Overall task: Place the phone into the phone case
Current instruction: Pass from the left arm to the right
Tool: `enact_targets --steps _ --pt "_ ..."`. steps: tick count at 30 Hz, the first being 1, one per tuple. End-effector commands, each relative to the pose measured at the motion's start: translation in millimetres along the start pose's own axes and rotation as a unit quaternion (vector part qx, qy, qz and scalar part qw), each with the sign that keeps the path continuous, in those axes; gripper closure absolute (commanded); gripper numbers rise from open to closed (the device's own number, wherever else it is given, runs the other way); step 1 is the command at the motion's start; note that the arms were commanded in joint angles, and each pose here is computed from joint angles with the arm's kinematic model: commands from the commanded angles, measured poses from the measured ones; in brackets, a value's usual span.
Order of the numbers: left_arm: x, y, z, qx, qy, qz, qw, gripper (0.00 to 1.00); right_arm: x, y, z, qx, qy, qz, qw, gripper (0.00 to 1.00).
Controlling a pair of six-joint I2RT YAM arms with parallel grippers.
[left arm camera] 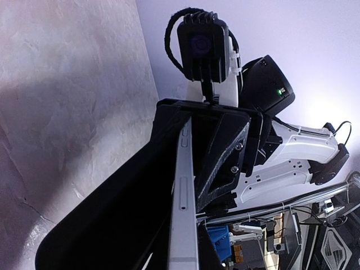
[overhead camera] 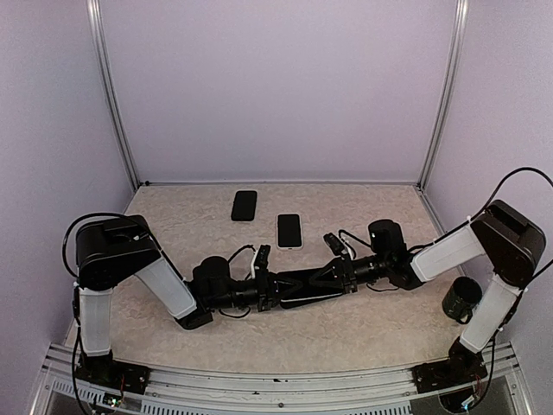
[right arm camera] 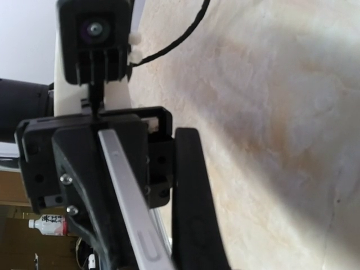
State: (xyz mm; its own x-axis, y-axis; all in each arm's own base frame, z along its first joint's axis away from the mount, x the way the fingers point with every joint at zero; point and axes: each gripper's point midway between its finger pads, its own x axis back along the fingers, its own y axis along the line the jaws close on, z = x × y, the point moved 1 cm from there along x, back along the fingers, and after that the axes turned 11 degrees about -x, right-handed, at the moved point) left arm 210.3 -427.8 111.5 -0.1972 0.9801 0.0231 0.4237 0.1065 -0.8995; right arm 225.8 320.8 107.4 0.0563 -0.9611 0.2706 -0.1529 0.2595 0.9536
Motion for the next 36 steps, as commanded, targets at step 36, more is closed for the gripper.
enact_targets --steps 36 --pt "30 -2 -22 -0.019 -0.017 -0.034 0.999 0.60 13 12 -2 0.029 0.000 -0.054 0.998 0.94"
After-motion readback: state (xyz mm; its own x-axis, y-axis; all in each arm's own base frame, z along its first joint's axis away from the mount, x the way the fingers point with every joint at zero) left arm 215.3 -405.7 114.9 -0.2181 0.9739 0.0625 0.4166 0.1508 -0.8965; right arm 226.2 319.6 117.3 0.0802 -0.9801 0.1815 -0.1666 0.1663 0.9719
